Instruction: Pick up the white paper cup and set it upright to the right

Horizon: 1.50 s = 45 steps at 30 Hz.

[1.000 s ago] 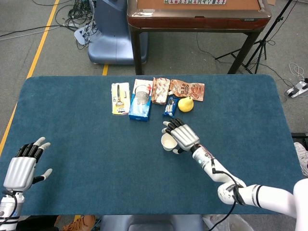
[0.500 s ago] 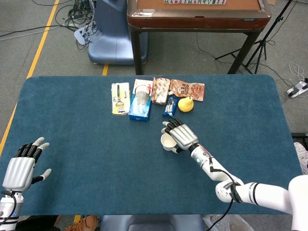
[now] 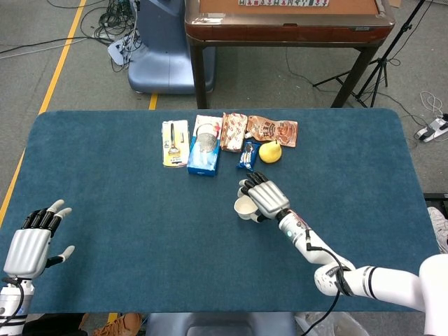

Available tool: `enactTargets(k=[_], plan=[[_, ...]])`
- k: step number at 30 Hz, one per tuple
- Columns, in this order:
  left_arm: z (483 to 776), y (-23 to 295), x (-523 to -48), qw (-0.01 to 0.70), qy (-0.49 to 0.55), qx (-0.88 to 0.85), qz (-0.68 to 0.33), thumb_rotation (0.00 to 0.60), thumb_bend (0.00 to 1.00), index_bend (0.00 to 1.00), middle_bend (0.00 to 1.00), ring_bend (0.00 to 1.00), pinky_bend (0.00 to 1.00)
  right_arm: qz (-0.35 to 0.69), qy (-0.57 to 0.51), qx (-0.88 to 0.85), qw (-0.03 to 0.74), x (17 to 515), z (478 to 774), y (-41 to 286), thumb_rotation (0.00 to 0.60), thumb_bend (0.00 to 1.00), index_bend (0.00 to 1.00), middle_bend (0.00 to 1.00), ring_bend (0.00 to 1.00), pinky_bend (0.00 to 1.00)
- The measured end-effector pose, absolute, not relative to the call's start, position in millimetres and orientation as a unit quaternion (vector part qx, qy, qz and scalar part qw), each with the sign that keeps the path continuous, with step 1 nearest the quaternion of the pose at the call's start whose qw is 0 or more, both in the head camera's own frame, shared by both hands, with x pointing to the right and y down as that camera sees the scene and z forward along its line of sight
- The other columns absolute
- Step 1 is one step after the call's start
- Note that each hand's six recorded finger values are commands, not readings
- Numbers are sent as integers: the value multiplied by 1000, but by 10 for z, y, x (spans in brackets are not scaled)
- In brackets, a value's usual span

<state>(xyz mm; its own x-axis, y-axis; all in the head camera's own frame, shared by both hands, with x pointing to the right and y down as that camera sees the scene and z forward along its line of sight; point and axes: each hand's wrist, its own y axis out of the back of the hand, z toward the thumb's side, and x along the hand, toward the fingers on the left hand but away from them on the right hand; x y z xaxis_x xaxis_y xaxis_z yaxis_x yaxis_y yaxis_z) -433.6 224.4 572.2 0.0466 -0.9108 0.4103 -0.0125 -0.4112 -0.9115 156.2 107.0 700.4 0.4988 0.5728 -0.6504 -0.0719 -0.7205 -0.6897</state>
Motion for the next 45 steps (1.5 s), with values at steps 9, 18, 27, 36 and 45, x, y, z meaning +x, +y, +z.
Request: enactTargets(k=[9, 18, 27, 36, 45], plan=[[5724, 2235, -4326, 389, 378, -611, -576, 600, 146, 218, 126, 161, 143, 474, -169, -794, 342, 1651, 6949, 1049, 600, 311, 387, 213, 10, 0], [5726, 2235, -4316, 389, 378, -613, -575, 600, 146, 218, 126, 161, 143, 489, -155, -768, 384, 1894, 6765, 954, 600, 314, 393, 226, 19, 0], [5760, 2240, -4295, 387, 378, -617, -572, 600, 146, 218, 126, 161, 143, 539, -82, -703, 456, 2268, 6617, 917, 600, 323, 393, 227, 19, 0], [5767, 2253, -4299, 385, 377, -616, -574, 600, 146, 218, 126, 161, 143, 580, 21, -627, 520, 2505, 6653, 985, 600, 341, 394, 239, 19, 0], [5765, 2269, -4310, 384, 376, -616, -576, 600, 146, 218, 126, 161, 143, 576, 44, -616, 535, 2408, 6761, 1122, 600, 311, 380, 207, 19, 0]])
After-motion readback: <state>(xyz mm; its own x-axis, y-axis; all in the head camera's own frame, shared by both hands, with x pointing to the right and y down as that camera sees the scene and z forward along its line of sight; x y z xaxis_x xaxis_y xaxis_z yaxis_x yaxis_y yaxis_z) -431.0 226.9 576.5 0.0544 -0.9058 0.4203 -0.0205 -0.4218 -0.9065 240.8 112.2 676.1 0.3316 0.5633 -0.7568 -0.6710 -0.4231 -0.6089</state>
